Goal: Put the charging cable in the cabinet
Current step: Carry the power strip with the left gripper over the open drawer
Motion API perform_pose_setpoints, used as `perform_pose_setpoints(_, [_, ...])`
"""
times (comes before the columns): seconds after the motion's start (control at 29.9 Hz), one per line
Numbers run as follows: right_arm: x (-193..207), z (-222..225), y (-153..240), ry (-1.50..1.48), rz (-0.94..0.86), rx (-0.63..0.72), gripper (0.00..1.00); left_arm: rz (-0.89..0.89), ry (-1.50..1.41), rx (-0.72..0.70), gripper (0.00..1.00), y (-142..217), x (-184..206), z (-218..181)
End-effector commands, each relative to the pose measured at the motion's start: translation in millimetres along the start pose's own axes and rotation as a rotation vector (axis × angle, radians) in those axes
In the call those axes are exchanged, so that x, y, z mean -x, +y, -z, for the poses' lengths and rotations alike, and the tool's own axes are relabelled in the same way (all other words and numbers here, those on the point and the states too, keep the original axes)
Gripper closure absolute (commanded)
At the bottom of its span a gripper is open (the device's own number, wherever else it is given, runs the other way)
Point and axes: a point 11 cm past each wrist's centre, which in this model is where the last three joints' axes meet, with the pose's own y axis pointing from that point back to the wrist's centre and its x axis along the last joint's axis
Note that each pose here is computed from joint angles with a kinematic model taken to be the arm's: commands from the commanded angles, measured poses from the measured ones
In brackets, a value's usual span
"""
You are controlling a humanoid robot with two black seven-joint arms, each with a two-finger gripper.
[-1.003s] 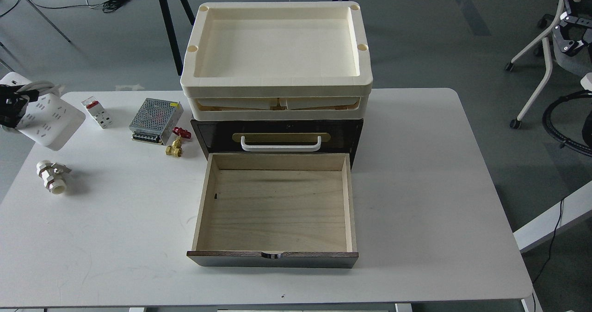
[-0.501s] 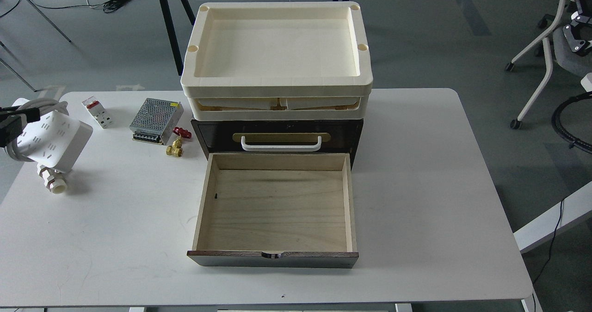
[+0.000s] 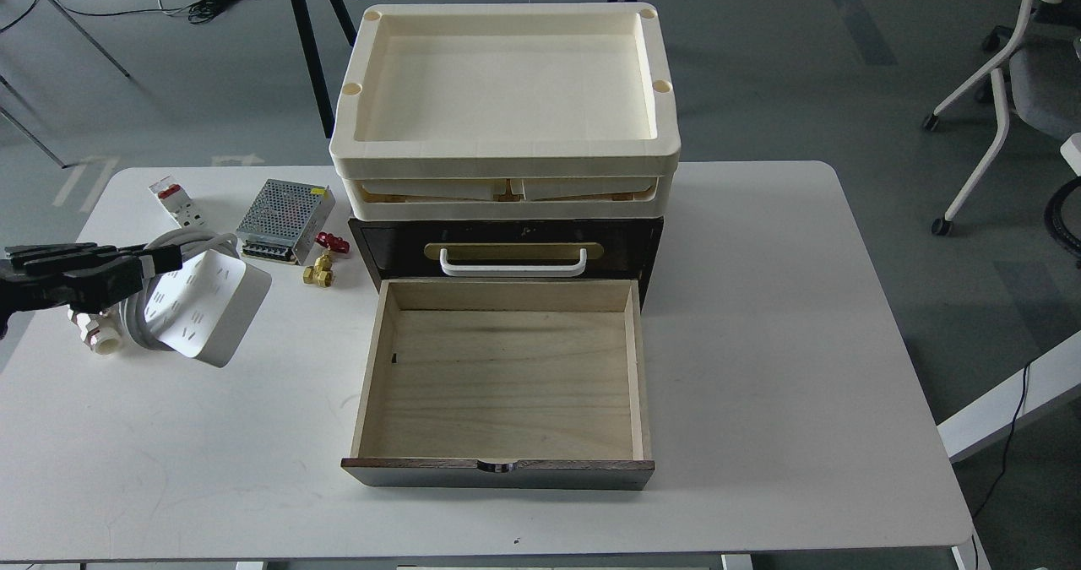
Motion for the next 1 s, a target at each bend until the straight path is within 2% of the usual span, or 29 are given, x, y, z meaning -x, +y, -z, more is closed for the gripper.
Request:
perform_pose_setpoints(0.0, [-3.1,-2.4,2.9,0.002,-0.007,0.008,0.01,0.024,0.035,0.054,1.00,-7.8,10.4,-15.1])
perform_pose_setpoints(0.13, [-2.3,-6.9,3.7,0.000,-0.006,0.016,0.01,0.026,0.077,0.105,1.00,-22.8,12.2,-23.2])
perform_pose_setpoints(0.43, [-4.6,-12.9,7.0,0.001,-0.011,0.033,0.01,0.084,0.148,0.376,1.00,-93.8,20.6,-84.6])
perform_pose_setpoints(0.74, [-4.9,-14.2,7.6,0.004,-0.011,0.039,0.01,0.100,0.205,0.544,1.00,-129.9,19.4,-131.1])
perform_pose_setpoints(0.97, [-5.7,-15.3,8.6,0.005,-0.012,0.043,0.01,0.104,0.222,0.545,1.00,-159.3,21.9,-128.5])
